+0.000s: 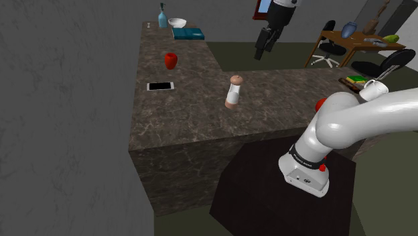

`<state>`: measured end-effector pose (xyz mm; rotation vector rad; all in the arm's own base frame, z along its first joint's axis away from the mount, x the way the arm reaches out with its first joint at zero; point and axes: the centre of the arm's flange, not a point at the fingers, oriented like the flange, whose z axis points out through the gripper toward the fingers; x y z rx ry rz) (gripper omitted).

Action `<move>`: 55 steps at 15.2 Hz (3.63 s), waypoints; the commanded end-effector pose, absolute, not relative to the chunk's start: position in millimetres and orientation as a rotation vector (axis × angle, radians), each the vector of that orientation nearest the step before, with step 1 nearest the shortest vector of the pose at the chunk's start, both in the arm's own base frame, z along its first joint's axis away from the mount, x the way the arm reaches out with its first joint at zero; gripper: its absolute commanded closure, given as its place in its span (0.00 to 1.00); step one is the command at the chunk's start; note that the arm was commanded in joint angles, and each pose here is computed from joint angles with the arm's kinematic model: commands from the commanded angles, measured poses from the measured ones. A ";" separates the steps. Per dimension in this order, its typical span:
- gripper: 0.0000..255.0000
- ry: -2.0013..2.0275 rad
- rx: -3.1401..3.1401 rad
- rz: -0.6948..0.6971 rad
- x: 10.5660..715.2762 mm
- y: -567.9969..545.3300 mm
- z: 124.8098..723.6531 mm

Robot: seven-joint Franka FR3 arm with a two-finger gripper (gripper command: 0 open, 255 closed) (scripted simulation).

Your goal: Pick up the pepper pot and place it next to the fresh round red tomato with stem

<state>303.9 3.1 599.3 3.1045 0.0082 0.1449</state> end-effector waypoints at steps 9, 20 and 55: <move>0.00 0.048 3.179 0.062 362.4 -61.5 523.6; 0.00 0.092 3.257 -0.032 422.6 -122.2 422.7; 1.00 0.092 3.257 -0.032 421.9 -118.7 456.8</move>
